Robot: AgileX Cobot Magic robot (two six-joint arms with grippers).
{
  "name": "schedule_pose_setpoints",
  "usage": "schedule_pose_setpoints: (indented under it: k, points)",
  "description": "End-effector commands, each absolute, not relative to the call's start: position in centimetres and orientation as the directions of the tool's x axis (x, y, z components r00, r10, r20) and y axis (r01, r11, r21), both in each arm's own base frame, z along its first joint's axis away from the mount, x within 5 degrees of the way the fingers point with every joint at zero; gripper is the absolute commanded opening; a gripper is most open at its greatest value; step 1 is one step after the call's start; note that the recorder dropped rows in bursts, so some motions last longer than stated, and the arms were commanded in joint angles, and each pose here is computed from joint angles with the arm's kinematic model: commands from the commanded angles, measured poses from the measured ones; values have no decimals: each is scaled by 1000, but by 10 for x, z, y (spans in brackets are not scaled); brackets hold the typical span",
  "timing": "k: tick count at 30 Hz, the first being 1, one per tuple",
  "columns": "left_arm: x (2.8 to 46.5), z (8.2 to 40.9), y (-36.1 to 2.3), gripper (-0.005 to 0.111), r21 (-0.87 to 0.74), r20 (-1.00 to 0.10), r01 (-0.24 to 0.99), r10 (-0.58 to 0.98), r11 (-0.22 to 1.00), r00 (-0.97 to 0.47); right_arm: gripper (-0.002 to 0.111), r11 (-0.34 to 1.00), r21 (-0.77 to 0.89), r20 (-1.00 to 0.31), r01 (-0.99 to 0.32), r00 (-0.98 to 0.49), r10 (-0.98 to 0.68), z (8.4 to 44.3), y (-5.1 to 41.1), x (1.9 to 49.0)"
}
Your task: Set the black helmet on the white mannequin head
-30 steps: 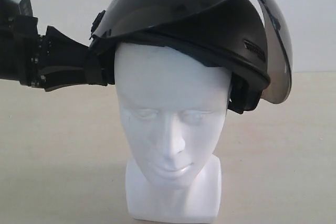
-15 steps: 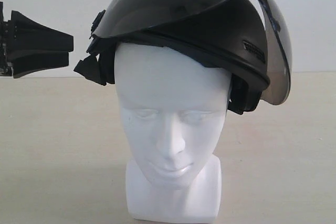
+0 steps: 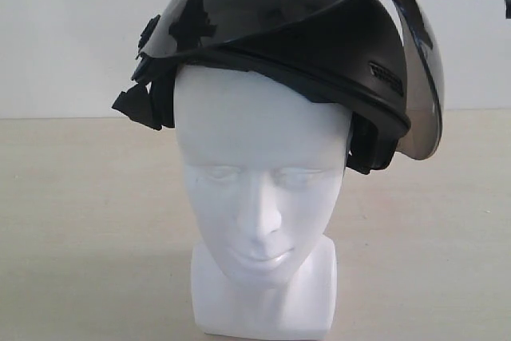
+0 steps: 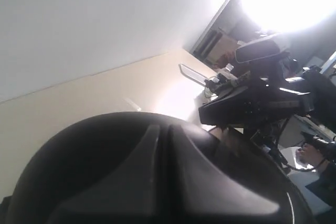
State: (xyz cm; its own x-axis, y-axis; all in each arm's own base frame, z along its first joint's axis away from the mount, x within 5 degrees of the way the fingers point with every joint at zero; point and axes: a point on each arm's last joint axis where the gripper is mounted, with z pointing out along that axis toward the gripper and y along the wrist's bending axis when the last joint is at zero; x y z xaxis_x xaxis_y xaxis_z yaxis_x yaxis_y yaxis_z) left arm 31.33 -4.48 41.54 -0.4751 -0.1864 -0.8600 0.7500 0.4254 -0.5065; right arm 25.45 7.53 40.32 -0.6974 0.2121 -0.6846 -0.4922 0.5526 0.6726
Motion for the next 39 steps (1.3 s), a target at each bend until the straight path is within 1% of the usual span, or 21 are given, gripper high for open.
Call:
schedule_pose_setpoints:
  k: [1, 5, 9, 13, 17, 24, 26, 30, 33, 35, 39]
  points:
    - [340, 412, -60, 4, -515, -856, 769, -169, 378, -489, 0, 558, 654, -713, -511, -662, 229, 409, 75, 258]
    - [352, 406, -78, 4, -525, -849, 783, -146, 335, -507, 0, 571, 639, -731, -515, -638, 241, 415, 74, 266]
    - [360, 398, -90, 4, -520, -849, 790, -101, 324, -518, 0, 571, 647, -721, -505, -649, 243, 412, 74, 284]
    - [362, 395, -89, 4, -522, -847, 787, -93, 328, -523, 0, 558, 654, -709, -512, -672, 214, 408, 75, 301]
    - [362, 392, -89, 4, -507, -851, 788, -55, 348, -523, 0, 535, 669, -687, -516, -704, 179, 402, 78, 306]
    - [362, 389, -89, 4, -497, -852, 789, -29, 362, -523, 0, 502, 674, -667, -542, -739, 96, 398, 81, 299]
    - [362, 388, -88, 4, -490, -852, 789, -15, 369, -523, 0, 511, 667, -661, -541, -747, 72, 396, 81, 298]
    - [359, 380, -88, 4, -514, -837, 774, -15, 369, -548, 0, 471, 687, -645, -553, -763, 45, 397, 86, 293]
    - [353, 372, -88, 4, -540, -817, 756, -14, 370, -576, 0, 428, 689, -642, -586, -767, -17, 397, 105, 285]
    - [346, 373, -88, 4, -540, -817, 756, -14, 370, -577, 0, 402, 689, -642, -603, -765, -50, 397, 117, 281]
    - [335, 375, -88, 4, -543, -814, 754, -14, 370, -580, 0, 402, 699, -622, -591, -780, -65, 395, 123, 278]
